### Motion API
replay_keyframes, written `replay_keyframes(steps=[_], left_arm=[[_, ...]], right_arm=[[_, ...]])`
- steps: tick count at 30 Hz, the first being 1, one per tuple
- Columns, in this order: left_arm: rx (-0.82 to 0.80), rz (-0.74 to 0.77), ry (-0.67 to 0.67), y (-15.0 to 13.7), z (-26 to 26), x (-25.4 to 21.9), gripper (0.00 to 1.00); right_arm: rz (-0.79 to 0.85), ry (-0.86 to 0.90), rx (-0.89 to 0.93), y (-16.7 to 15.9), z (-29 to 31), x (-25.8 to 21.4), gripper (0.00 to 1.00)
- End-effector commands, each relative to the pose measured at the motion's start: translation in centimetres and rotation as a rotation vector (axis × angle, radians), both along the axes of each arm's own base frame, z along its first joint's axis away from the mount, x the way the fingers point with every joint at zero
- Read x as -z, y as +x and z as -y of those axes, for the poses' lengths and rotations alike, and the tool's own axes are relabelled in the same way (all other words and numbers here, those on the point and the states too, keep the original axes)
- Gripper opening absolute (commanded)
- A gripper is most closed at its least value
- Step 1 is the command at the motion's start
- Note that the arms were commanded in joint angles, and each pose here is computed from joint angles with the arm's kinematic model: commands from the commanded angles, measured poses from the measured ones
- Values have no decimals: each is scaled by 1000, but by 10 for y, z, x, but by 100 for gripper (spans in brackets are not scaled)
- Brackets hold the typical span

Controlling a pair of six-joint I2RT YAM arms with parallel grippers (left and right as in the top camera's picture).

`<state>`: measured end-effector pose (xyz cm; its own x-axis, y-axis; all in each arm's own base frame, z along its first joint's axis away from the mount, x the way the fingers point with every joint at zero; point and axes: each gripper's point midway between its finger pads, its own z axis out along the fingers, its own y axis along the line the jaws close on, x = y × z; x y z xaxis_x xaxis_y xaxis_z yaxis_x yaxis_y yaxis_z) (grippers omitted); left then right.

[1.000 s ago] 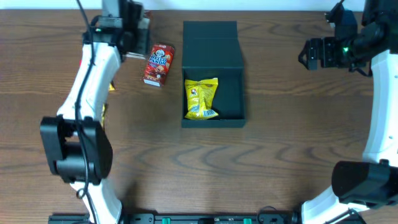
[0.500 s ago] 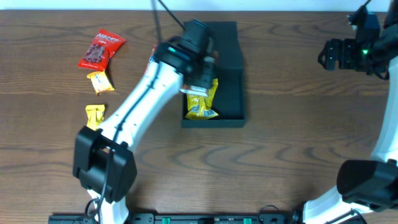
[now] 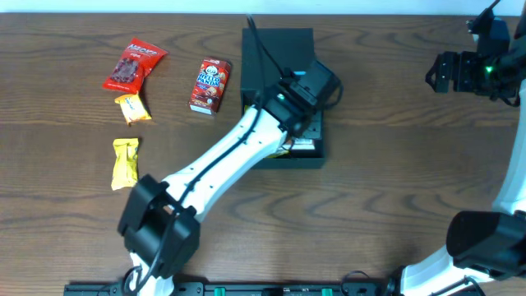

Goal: Pack container

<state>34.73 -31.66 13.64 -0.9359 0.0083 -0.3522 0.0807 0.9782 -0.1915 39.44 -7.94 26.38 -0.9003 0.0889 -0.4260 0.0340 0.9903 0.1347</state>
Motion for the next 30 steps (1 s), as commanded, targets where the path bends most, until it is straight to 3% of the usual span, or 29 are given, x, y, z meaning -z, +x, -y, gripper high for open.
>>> replay_keyframes(steps=[1, 6, 8, 11, 14, 23, 27, 30], left_arm=[[-83, -43, 35, -1, 2, 31, 61], [-75, -58, 69, -3, 5, 48, 63], [-79, -55, 82, -2, 3, 52, 68], [-80, -45, 76, 1, 5, 52, 88], [-69, -28, 65, 4, 8, 50, 92], [13, 24, 84, 8, 7, 36, 89], [-7, 172, 183, 25, -17, 2, 89], [-32, 274, 272, 35, -40, -24, 80]], right_arm=[[22, 7, 12, -1, 0, -8, 99], [23, 12, 13, -1, -1, -8, 99], [23, 12, 13, -1, -1, -8, 99], [22, 13, 13, -1, -1, -8, 99], [27, 33, 4, -1, -5, -9, 99], [17, 41, 1, -3, -6, -8, 99], [15, 42, 1, -4, -6, -7, 99], [15, 42, 1, -4, -6, -7, 99]])
